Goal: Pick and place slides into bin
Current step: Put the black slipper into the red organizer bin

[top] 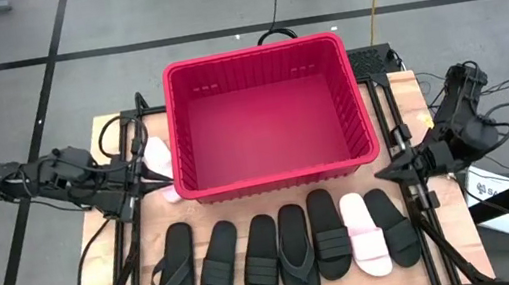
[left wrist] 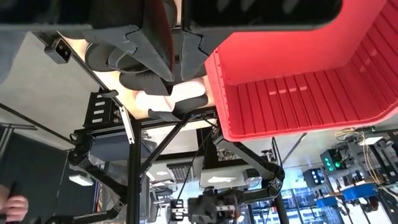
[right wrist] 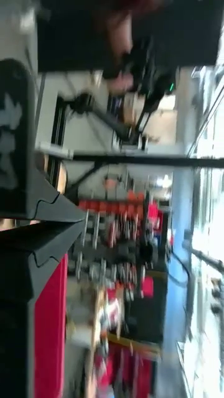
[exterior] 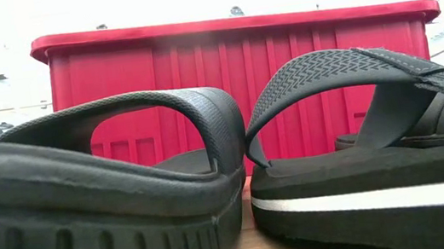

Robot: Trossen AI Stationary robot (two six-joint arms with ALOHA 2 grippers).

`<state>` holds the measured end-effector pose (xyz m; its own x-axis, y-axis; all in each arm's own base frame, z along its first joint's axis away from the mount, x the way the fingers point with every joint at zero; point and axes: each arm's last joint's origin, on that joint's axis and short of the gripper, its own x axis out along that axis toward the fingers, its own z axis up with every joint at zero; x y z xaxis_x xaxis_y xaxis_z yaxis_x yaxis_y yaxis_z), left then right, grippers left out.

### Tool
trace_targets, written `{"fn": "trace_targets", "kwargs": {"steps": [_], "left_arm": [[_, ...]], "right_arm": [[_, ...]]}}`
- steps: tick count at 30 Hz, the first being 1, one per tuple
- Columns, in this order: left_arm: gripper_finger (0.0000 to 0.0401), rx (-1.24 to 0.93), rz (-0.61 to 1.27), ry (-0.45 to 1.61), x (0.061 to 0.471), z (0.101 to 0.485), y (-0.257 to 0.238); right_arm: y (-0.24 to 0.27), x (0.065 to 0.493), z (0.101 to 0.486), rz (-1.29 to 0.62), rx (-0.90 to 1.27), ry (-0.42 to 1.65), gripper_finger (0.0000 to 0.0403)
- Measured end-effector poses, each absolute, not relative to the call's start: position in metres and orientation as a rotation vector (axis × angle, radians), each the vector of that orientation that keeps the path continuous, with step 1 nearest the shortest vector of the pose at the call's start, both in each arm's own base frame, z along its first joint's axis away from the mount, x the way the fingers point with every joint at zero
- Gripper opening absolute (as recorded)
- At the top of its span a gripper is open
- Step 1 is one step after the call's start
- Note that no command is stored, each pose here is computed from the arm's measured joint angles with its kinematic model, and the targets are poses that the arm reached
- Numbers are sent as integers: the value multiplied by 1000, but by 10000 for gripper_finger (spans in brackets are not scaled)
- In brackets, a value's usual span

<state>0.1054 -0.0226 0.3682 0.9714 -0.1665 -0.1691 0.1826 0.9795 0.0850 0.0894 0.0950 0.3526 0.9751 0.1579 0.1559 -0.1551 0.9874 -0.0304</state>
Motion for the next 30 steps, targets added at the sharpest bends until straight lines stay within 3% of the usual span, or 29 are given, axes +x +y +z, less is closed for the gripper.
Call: {"fn": "trace_targets", "kwargs": {"steps": [7,12,22,30], "left_arm": [[26,87,-173,76,106,377,-23],[26,76,-172,14,107,383,-23],[26,-19,-180,5,107,384,-23],[26,25,-166,3,107,384,-23]], "right_arm": [[107,93,344,344,-112,-130,0],[105,93,347,310,-226,-172,0],[89,100,357,130,-123,-213,0],[77,112,373,29,-82,-148,0]]}}
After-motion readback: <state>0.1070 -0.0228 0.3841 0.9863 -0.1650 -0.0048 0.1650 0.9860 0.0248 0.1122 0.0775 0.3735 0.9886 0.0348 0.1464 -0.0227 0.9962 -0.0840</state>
